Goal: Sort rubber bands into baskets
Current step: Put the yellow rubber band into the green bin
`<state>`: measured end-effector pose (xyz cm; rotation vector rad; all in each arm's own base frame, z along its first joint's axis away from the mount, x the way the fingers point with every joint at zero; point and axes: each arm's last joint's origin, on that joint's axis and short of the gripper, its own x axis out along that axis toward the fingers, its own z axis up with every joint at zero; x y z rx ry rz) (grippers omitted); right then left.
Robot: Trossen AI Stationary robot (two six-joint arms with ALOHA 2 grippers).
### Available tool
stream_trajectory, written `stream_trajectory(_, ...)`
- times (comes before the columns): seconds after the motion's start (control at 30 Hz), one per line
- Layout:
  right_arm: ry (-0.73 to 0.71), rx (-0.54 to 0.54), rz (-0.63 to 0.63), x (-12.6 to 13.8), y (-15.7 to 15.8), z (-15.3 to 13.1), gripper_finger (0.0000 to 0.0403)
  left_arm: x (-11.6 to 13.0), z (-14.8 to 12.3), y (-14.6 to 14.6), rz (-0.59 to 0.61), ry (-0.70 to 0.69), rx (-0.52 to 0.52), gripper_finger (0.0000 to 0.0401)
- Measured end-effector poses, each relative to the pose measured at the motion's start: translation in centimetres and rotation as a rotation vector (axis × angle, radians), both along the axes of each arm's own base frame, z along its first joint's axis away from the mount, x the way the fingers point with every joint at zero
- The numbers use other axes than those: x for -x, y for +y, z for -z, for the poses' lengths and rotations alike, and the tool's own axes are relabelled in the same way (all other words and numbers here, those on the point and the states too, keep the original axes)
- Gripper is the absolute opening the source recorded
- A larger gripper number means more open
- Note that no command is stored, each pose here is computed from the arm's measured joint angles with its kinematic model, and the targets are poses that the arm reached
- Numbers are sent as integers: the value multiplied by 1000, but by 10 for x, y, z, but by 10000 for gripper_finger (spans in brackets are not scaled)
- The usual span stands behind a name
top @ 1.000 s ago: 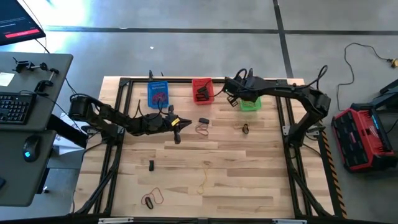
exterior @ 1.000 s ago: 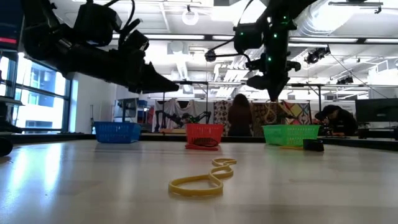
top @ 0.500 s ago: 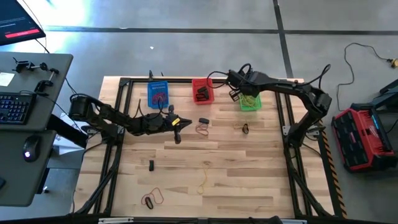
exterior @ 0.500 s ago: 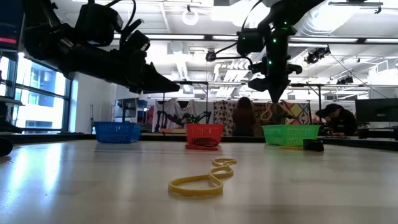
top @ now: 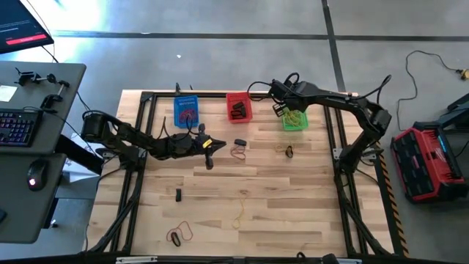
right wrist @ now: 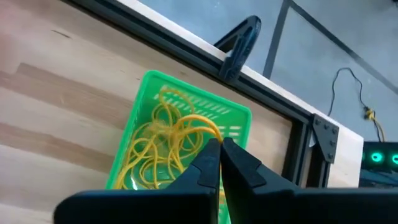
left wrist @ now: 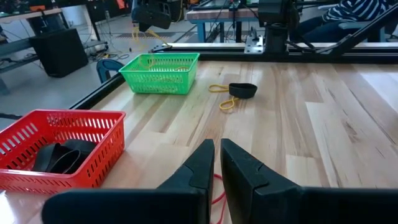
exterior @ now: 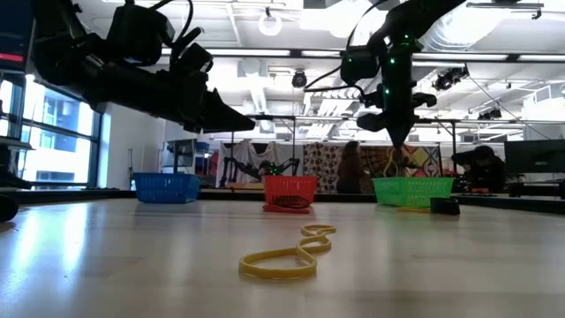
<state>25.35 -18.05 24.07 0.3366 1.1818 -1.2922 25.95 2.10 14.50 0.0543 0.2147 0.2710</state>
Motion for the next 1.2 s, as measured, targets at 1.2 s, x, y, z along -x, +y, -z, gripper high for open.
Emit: stream_trajectory(1.2,-229,-194,162,49,-19,100,0,0,-1,2,-5,-6,-1,19)
